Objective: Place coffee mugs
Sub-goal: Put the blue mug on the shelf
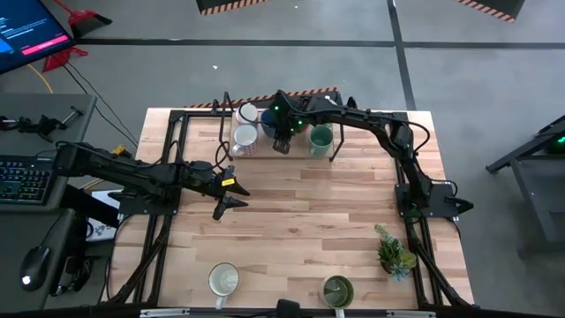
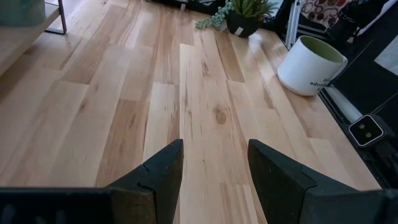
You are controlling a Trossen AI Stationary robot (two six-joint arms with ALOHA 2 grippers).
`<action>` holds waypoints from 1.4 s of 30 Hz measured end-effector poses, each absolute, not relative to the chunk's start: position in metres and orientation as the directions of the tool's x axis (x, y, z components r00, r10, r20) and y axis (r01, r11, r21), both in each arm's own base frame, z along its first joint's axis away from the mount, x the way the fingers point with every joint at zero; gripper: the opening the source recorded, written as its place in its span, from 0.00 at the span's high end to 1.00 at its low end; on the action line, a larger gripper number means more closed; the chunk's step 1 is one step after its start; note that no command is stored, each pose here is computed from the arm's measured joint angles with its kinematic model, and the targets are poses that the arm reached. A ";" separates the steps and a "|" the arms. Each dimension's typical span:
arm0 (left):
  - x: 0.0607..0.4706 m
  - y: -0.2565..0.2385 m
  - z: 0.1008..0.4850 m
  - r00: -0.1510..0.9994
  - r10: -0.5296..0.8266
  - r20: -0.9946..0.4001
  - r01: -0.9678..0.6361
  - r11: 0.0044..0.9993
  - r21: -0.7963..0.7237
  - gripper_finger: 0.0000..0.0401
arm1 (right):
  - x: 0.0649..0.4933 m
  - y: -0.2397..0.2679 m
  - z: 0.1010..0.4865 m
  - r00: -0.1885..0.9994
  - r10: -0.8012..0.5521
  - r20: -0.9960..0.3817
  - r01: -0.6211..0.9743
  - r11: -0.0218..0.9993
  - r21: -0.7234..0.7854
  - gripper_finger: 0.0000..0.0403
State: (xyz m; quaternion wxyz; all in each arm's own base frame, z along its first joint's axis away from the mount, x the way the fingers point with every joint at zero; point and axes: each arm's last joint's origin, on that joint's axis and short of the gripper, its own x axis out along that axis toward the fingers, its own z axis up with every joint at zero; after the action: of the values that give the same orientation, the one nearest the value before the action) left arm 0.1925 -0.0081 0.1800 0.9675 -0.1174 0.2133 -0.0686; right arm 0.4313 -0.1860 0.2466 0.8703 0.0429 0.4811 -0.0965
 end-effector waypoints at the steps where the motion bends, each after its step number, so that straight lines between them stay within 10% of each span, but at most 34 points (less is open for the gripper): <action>1: 0.192 -0.008 0.180 0.900 -0.183 -0.397 0.082 0.963 -0.256 0.58 | 0.432 -0.185 0.247 0.522 -0.118 -0.845 0.204 0.979 -0.011 0.76; 42: 0.192 -0.008 0.180 0.899 -0.183 -0.397 0.083 0.963 -0.255 0.58 | 0.435 -0.190 0.249 0.575 -0.117 -0.810 0.185 0.983 -0.010 1.00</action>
State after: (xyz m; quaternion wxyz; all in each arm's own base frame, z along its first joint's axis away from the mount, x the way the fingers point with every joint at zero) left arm 0.1925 -0.0081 0.1799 0.9675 -0.1166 0.2134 -0.0688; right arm 0.4351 -0.1900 0.2493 0.8867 0.0377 0.4530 -0.0851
